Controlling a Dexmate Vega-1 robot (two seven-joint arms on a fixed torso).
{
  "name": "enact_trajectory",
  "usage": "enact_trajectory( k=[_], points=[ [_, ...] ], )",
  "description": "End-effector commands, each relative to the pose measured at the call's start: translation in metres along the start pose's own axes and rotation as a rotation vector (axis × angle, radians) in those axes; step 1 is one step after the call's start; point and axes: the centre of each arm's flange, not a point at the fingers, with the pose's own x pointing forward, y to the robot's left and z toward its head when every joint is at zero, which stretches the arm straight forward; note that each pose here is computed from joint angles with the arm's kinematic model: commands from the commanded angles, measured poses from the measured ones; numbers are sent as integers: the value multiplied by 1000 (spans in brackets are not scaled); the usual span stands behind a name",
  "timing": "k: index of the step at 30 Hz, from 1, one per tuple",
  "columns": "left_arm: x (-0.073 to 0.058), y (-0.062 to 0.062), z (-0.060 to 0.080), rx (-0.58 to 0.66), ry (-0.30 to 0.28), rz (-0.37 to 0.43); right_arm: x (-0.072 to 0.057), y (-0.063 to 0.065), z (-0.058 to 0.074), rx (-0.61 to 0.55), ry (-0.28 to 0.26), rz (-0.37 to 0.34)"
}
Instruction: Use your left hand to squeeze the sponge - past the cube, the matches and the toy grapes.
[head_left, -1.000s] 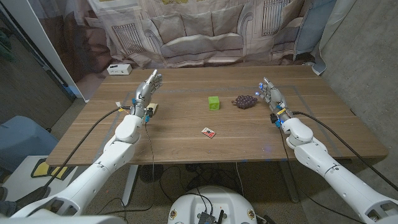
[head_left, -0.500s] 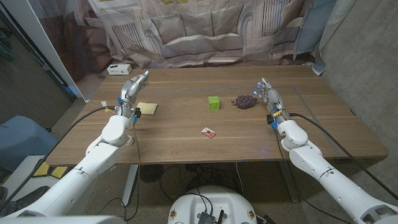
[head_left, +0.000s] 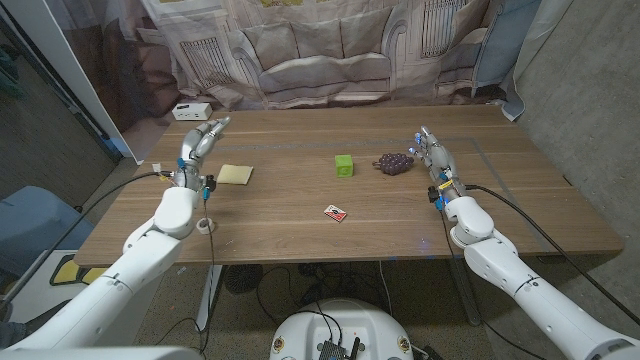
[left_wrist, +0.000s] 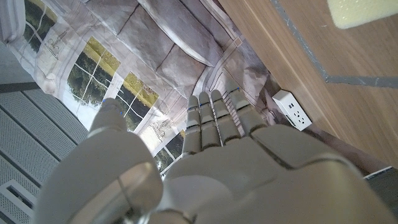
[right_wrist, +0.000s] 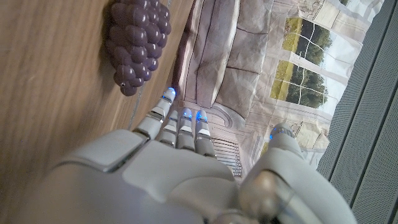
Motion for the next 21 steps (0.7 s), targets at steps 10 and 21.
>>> enact_trajectory(
  k=[10,21],
  points=[
    [-3,16,13,336,83,20,-11,0,-2,3,7,-12],
    [-7,18,14,476,108,40,-13,4,0,-3,14,-5]
  ],
)
